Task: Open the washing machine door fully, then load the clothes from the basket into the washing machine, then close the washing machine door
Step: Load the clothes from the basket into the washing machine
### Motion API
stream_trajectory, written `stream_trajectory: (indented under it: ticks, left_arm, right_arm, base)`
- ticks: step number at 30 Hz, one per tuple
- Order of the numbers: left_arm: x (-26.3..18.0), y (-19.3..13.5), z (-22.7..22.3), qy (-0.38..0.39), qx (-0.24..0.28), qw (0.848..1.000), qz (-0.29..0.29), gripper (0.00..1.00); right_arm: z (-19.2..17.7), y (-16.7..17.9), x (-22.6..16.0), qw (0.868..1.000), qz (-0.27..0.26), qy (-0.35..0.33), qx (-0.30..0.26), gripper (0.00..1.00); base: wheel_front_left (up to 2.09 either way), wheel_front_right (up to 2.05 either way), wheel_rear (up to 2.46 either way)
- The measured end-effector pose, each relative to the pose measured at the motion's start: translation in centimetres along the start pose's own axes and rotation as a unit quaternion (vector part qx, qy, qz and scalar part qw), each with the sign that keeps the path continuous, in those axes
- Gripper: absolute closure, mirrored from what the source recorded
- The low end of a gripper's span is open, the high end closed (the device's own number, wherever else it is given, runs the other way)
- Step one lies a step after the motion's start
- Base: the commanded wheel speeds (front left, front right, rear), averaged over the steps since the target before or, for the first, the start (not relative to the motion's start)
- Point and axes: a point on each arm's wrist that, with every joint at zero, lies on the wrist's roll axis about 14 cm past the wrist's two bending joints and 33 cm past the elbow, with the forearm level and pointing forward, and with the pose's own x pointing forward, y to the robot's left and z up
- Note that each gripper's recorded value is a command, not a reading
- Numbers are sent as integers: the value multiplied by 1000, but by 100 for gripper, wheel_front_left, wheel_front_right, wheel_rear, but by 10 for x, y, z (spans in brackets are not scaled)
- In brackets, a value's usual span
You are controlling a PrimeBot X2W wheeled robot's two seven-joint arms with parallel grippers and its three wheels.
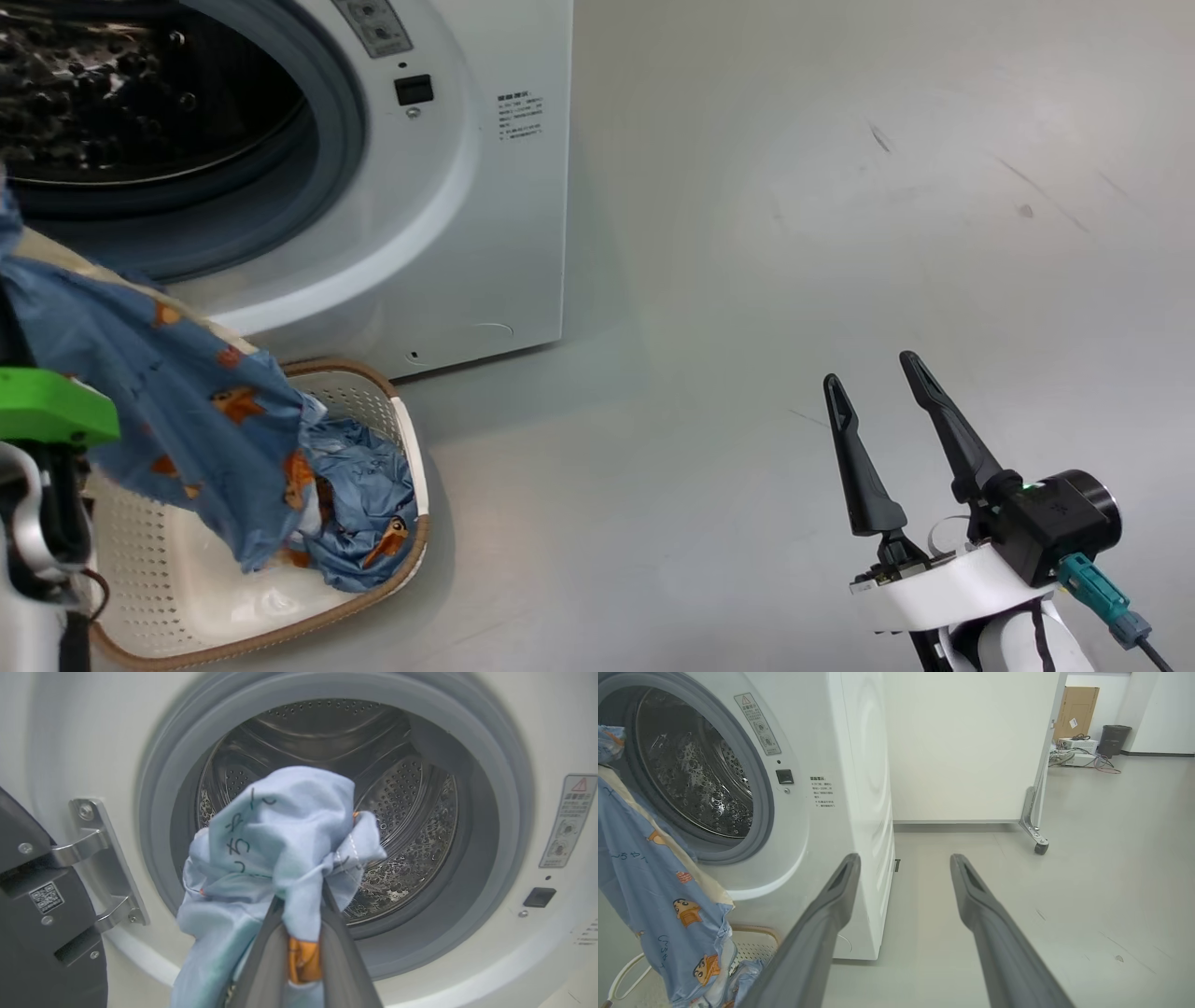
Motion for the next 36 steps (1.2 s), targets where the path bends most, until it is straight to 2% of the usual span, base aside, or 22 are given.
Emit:
stream_trajectory:
  ticks: [14, 22, 25, 33, 36]
  left_arm:
    - [113, 19, -38, 52, 41, 998, 16, 100]
    - [172, 5, -58, 45, 17, 999, 4, 100]
    - [187, -1, -68, 44, 15, 999, -6, 100]
    - [207, 11, -107, 62, 26, 998, 4, 100]
    - [213, 10, -109, 60, 29, 998, -3, 100]
  right_arm:
    - [-37, -31, 5, 996, -56, 62, 1, 0]
    - [-57, -45, 16, 993, -73, 88, 3, 0]
    - [-65, -45, 21, 993, -70, 97, 4, 0]
    - [-90, -45, 21, 989, -71, 133, 8, 0]
    - [-94, -43, 20, 988, -70, 140, 13, 0]
  base:
    - [0, 0, 0]
    - [0, 0, 0]
    - [0, 0, 0]
    - [0, 0, 0]
    - [0, 0, 0]
